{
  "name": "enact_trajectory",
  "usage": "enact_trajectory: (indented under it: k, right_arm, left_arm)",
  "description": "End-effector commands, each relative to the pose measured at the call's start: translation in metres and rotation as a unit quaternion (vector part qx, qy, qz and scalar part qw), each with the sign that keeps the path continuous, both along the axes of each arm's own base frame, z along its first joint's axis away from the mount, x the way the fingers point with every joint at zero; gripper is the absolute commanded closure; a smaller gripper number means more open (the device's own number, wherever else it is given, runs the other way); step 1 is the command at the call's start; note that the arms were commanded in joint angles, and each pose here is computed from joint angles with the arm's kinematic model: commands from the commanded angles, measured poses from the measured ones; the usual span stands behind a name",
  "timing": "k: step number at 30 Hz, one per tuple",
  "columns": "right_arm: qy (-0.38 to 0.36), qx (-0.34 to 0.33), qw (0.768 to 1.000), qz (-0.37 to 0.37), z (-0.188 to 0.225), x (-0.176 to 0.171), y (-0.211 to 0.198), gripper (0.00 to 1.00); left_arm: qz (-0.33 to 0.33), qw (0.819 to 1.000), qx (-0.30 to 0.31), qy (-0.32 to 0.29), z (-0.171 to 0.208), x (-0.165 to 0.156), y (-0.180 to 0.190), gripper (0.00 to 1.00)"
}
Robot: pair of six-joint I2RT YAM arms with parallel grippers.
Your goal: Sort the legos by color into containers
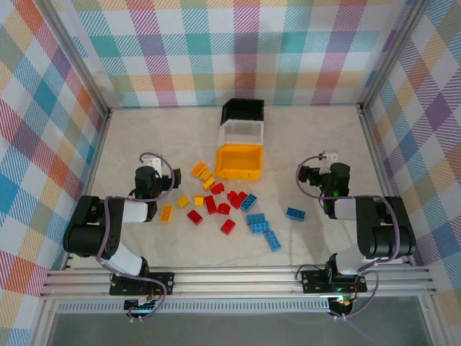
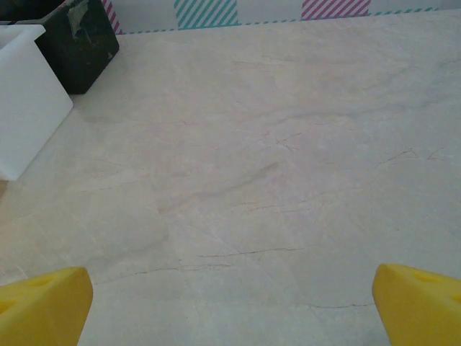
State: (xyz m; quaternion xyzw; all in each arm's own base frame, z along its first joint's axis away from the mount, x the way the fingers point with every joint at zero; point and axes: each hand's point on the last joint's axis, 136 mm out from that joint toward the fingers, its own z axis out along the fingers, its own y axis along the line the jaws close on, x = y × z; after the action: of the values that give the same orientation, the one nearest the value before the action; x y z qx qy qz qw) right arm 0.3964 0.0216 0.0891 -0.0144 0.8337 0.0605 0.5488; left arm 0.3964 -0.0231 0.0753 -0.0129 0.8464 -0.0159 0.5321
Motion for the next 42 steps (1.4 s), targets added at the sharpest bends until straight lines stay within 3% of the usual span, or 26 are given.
enact_trajectory:
  k: [1,33,40,42]
  right_arm:
    - [-0.012,0.001,1.0,0.01,0.003,0.002,0.003,0.0]
    - [-0.012,0.0,1.0,0.004,0.004,0.002,0.001,0.0]
    - [0.026,-0.003,0.997,-0.066,0.039,0.006,-0.021,0.0]
    - [0.038,0.021,0.995,-0.091,0.055,0.004,-0.025,0.0]
  left_arm:
    - [0.011,1.0,-0.003,-0.012,0.003,0.002,0.007,0.0]
    - [0.011,1.0,-0.003,-0.013,0.004,0.002,0.007,0.0]
    - [0.066,0.998,0.002,0.015,0.036,0.004,0.024,0.0]
    - [0.117,0.993,-0.019,0.023,0.049,-0.002,0.036,0.0]
